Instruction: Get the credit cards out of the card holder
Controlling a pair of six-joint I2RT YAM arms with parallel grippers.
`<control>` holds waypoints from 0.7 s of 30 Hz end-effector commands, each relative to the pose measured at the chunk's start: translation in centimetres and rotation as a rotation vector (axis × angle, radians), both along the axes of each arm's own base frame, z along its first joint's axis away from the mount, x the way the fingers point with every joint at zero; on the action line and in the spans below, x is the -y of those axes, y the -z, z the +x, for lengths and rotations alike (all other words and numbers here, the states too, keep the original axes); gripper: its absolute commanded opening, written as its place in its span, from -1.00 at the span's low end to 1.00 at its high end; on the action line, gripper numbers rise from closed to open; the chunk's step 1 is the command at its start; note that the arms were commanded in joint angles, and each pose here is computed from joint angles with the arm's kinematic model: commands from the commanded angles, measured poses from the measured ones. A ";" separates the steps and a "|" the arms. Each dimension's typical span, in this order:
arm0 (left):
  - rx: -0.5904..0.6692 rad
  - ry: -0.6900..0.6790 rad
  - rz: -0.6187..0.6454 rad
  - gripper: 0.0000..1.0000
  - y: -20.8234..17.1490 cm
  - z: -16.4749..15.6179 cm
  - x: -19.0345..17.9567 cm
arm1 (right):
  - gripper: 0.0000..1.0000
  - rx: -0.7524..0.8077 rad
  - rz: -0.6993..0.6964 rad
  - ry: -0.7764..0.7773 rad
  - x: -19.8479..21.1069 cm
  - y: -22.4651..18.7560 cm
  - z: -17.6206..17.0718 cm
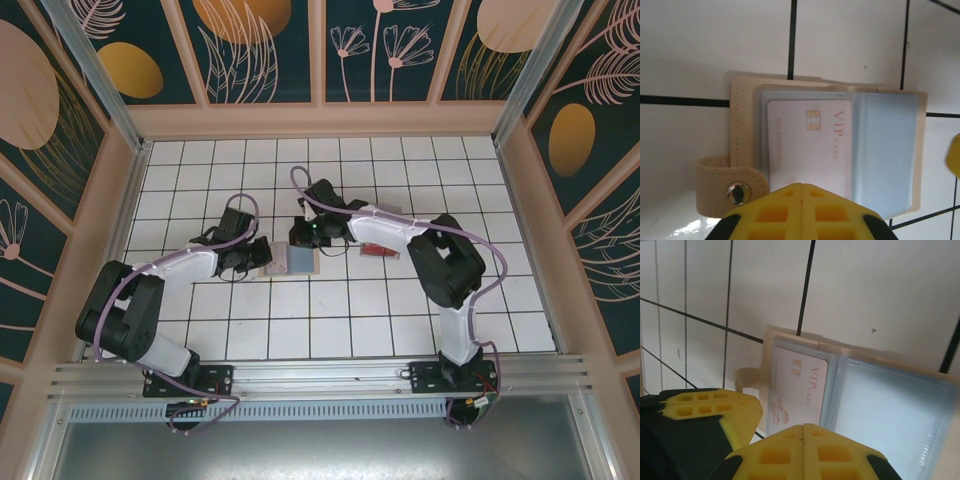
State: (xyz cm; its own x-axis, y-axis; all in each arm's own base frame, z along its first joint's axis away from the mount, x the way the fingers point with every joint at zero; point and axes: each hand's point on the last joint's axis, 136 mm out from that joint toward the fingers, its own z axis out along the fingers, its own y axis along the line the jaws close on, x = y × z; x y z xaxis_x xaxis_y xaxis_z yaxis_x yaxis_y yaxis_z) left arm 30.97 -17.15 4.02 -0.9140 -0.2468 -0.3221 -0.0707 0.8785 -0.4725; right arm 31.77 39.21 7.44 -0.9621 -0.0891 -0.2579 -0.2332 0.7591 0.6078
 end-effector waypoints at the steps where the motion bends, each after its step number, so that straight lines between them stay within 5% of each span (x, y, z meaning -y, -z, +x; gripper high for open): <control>1: -0.031 -0.002 0.040 -0.87 1.4 -0.6 -0.7 | -0.86 -0.046 0.000 -0.057 -0.9 0.6 -0.8; 21: -0.075 -0.023 0.049 -0.93 2.9 -1.4 -1.2 | -0.81 -0.140 -0.031 -0.164 -2.9 3.5 -2.4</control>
